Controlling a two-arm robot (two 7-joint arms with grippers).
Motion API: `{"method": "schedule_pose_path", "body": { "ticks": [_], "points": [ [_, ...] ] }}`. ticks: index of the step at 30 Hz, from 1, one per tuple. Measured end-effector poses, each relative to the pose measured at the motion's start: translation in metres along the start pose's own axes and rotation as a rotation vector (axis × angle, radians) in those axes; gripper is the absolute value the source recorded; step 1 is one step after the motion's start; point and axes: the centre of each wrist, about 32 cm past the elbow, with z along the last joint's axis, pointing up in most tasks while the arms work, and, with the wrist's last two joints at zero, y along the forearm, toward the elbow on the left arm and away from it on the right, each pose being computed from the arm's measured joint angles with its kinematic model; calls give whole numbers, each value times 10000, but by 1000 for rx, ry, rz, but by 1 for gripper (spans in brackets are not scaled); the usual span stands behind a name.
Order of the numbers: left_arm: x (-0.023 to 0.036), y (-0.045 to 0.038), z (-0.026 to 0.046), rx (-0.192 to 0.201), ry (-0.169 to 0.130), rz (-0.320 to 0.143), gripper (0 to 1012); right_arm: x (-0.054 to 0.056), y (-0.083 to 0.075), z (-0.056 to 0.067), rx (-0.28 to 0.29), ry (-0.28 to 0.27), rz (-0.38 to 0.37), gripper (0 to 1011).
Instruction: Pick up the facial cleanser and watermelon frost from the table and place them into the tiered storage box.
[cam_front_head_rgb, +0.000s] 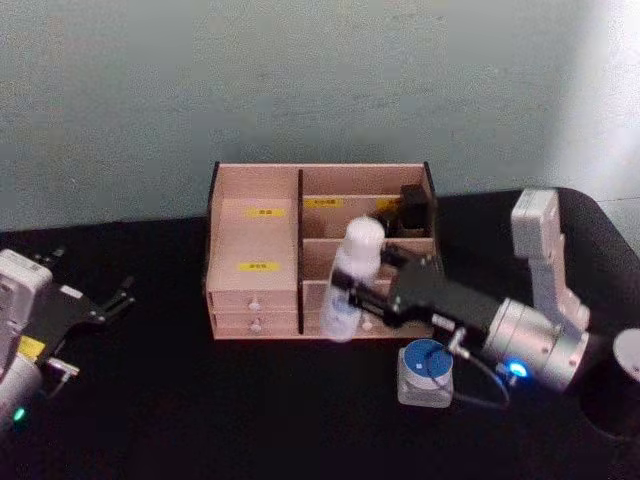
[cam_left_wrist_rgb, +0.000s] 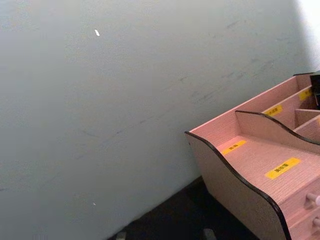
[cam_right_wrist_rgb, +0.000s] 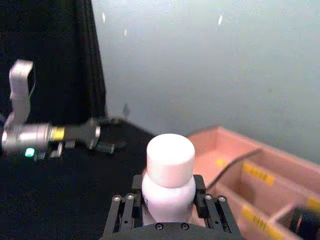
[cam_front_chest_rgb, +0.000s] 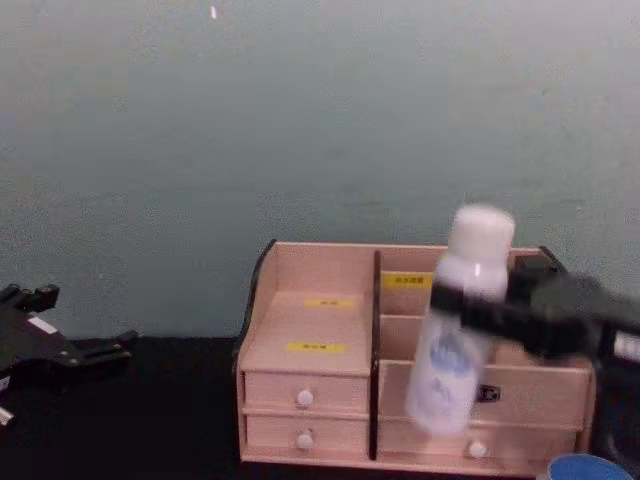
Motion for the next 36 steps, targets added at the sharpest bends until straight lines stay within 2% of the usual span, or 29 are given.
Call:
{"method": "schedule_pose_path", "body": {
  "ticks": [5, 13, 23, 36],
  "points": [
    [0, 0, 0, 0, 0, 0, 1001, 91, 116, 177, 75, -20, -25, 594],
    [0, 0, 0, 0, 0, 0, 1001, 207, 318, 313, 118, -77, -105, 594],
    [0, 0, 0, 0, 0, 0, 1001, 304, 540, 318, 103, -147, -190, 594],
    [0, 0, 0, 0, 0, 0, 1001, 383, 755, 254, 54, -184, -250, 594]
  ]
}}
